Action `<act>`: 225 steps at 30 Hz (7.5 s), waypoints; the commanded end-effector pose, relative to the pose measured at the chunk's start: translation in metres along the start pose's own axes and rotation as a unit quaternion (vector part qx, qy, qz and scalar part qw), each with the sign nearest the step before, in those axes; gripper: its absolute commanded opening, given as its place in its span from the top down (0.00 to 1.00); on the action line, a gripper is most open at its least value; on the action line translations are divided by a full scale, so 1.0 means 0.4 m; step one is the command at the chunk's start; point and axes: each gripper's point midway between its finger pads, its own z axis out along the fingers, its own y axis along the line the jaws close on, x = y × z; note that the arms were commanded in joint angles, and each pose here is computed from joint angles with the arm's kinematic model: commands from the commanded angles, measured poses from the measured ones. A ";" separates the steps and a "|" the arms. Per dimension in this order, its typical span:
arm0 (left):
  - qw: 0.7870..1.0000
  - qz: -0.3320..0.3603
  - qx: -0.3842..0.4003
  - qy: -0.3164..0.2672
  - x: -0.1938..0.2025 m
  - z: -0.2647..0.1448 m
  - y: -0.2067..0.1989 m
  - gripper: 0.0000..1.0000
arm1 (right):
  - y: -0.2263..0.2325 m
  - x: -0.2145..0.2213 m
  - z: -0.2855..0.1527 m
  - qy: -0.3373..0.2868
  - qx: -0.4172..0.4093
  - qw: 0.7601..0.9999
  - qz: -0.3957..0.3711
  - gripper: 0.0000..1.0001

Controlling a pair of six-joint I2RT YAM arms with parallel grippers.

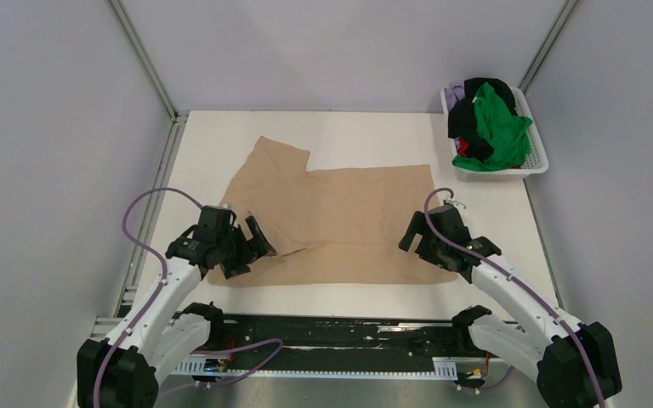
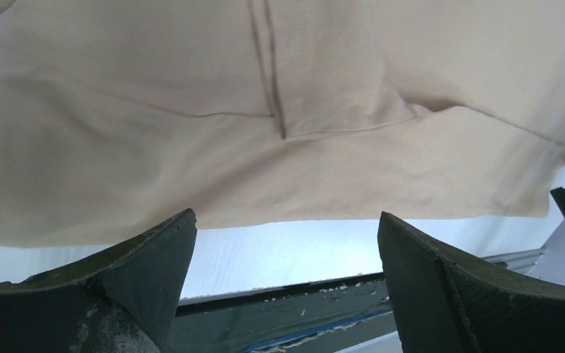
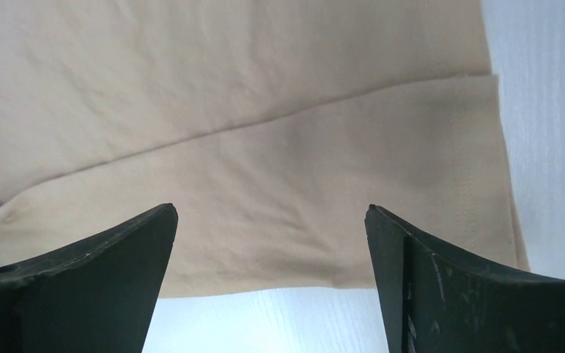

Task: Fold and stack the t-shirts
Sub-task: Fold the flattened tshirt in 1/3 of the way, then grab the side of the flattened tshirt furthest away from the robot with both arms

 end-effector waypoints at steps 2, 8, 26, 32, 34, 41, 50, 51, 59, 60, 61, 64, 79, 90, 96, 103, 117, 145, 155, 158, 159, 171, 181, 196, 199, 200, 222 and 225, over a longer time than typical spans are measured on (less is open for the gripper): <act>0.998 0.043 0.048 -0.013 -0.048 -0.021 -0.097 0.00 | 0.050 -0.117 -0.023 -0.093 -0.024 0.995 -0.004 0.00; 0.997 0.053 0.044 -0.016 -0.069 0.028 -0.115 0.03 | 0.051 -0.123 -0.011 -0.095 -0.021 0.995 -0.010 0.00; 0.996 0.078 -0.011 0.039 -0.057 0.159 -0.096 0.45 | 0.014 -0.121 -0.005 -0.114 0.000 0.993 -0.009 0.00; 0.995 0.086 -0.024 0.033 -0.076 0.164 -0.098 0.51 | 0.007 -0.121 -0.005 -0.117 0.004 0.993 -0.008 0.00; 0.995 0.087 -0.024 0.037 -0.075 0.166 -0.102 0.51 | 0.007 -0.121 -0.005 -0.117 0.005 0.993 -0.008 0.00; 0.994 0.091 -0.031 0.047 -0.067 0.182 -0.102 0.53 | 0.005 -0.124 -0.005 -0.120 0.007 0.993 -0.008 0.00; 0.994 0.097 -0.018 0.040 -0.073 0.182 -0.132 0.79 | 0.005 -0.128 -0.011 -0.125 0.005 0.992 -0.007 0.00; 0.994 0.101 -0.015 0.036 -0.077 0.178 -0.139 0.84 | 0.005 -0.128 -0.011 -0.126 0.005 0.992 -0.007 0.00; 0.990 0.134 -0.019 0.029 -0.119 0.188 -0.178 1.00 | 0.006 -0.132 -0.013 -0.129 0.005 0.992 -0.007 0.00; 0.990 0.140 -0.016 0.028 -0.127 0.193 -0.190 1.00 | 0.005 -0.133 -0.014 -0.130 0.005 0.991 -0.006 0.00; 0.989 0.143 -0.015 0.026 -0.131 0.196 -0.197 1.00 | 0.005 -0.134 -0.014 -0.131 0.006 0.991 -0.006 0.00; 0.987 0.161 -0.006 0.023 -0.147 0.213 -0.234 1.00 | 0.005 -0.136 -0.015 -0.132 0.006 0.991 -0.006 0.00; 0.972 0.231 0.025 0.025 -0.222 0.276 -0.387 0.13 | 0.005 -0.145 -0.017 -0.138 0.009 0.990 -0.007 0.00; 0.970 0.210 0.004 -0.123 -0.502 0.164 -0.458 0.00 | 0.034 -0.227 -0.008 -0.168 0.040 0.985 0.016 0.00; 0.972 0.207 0.026 -0.105 -0.687 0.268 -0.442 0.00 | 0.061 -0.249 0.022 -0.155 0.048 0.987 -0.008 0.00; 0.968 0.217 0.046 -0.121 -0.894 0.381 -0.419 0.00 | 0.054 -0.249 0.061 -0.134 0.067 0.988 -0.024 0.00; 0.967 0.203 0.019 -0.154 -0.992 0.561 -0.332 0.00 | 0.021 -0.218 0.077 -0.114 0.081 0.989 -0.054 0.00; 0.913 0.380 -0.125 -0.082 -0.868 0.533 -0.307 0.55 | 0.021 -0.215 0.075 -0.113 0.078 0.989 -0.054 0.01; 0.906 0.400 -0.093 -0.101 -0.881 0.511 -0.353 1.00 | 0.024 -0.234 0.043 -0.132 0.076 0.987 -0.045 0.02; 0.904 0.403 -0.088 -0.109 -0.885 0.492 -0.363 1.00 | 0.051 -0.268 0.023 -0.145 0.067 0.986 -0.041 0.02; 0.906 0.402 -0.073 -0.110 -0.878 0.484 -0.377 1.00 | 0.057 -0.283 0.018 -0.151 0.067 0.985 -0.038 0.02; 0.904 0.408 0.008 -0.126 -0.841 0.409 -0.456 1.00 | 0.134 -0.544 0.089 -0.143 0.110 0.984 0.011 0.02; 0.894 0.424 0.081 -0.119 -0.795 0.376 -0.509 1.00 | 0.154 -0.685 0.332 -0.105 0.195 0.975 -0.032 0.00; 0.863 0.473 0.140 -0.108 -0.718 0.301 -0.528 1.00 | 0.067 -0.682 0.490 -0.078 0.252 0.964 -0.044 0.11; 0.852 0.484 0.167 -0.111 -0.692 0.275 -0.542 1.00 | 0.059 -0.667 0.484 -0.071 0.255 0.963 -0.048 0.20; 0.850 0.486 0.171 -0.113 -0.689 0.269 -0.543 1.00 | 0.056 -0.661 0.480 -0.067 0.255 0.964 -0.047 0.26; 0.823 0.511 0.224 -0.110 -0.581 0.159 -0.542 1.00 | 0.045 -0.657 0.404 -0.091 0.258 0.962 -0.005 1.00; 0.822 0.512 0.224 -0.104 -0.569 0.151 -0.533 1.00 | 0.061 -0.669 0.381 -0.101 0.246 0.964 -0.006 1.00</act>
